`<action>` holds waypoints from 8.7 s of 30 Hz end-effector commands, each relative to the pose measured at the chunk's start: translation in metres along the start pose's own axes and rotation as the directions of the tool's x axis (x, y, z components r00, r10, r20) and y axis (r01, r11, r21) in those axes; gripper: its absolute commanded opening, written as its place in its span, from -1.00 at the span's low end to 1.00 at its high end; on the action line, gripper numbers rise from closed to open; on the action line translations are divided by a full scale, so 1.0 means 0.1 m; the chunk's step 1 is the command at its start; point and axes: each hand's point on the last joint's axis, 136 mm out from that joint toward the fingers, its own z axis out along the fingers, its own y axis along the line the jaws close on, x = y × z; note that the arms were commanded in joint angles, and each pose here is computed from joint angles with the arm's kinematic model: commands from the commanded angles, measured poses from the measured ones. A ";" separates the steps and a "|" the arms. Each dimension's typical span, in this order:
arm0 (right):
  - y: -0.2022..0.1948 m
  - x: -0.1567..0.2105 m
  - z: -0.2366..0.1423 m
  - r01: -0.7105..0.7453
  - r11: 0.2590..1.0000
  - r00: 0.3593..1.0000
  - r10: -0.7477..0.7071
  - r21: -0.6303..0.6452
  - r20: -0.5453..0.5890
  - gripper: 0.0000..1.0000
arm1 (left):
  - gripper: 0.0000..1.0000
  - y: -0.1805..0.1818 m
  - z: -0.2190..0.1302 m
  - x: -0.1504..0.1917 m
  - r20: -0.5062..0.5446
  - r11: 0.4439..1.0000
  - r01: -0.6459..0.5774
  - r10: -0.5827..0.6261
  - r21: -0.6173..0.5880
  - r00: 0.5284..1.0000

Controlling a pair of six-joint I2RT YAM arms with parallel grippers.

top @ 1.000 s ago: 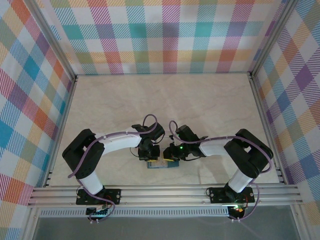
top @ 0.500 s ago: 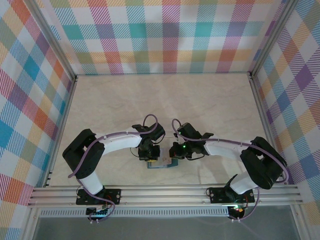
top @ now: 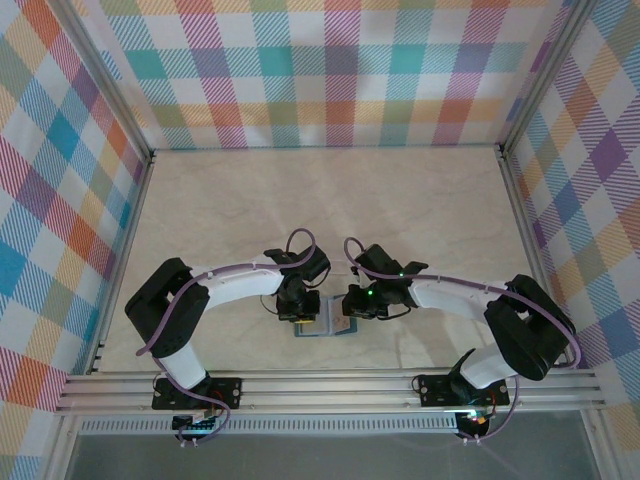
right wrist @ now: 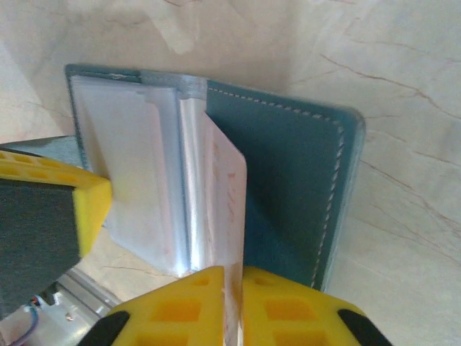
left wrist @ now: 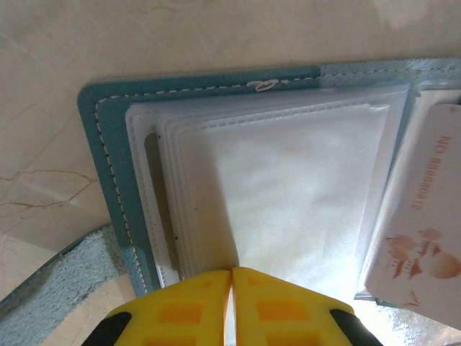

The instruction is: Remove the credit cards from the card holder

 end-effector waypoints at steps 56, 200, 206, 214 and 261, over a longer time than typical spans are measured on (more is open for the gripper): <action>0.63 -1.16 -0.74 0.958 0.193 0.221 -0.969 0.213 -0.114 -1.00 | -0.74 0.55 -0.32 -0.03 0.114 0.988 0.126 -0.136 0.088 0.984; 1.05 -1.01 -0.58 0.342 0.939 0.935 -0.338 -0.025 0.102 -0.35 | -0.81 0.35 -0.41 -0.16 0.128 0.982 0.095 -0.117 0.166 0.985; 1.04 -0.57 -0.32 0.058 0.986 0.998 -0.060 -0.156 -0.010 -0.45 | -0.83 0.33 -0.51 -0.19 0.151 0.981 0.091 -0.117 0.169 0.982; 0.90 -0.25 0.07 -0.037 0.993 0.997 0.030 -0.115 -0.067 -0.55 | -0.85 0.20 -0.60 -0.25 0.162 0.972 0.080 -0.117 0.221 0.980; 0.22 0.07 0.30 0.079 0.887 0.988 -0.008 0.456 -0.156 0.01 | -0.94 0.57 0.06 -0.04 0.024 0.977 0.176 -0.180 0.117 0.983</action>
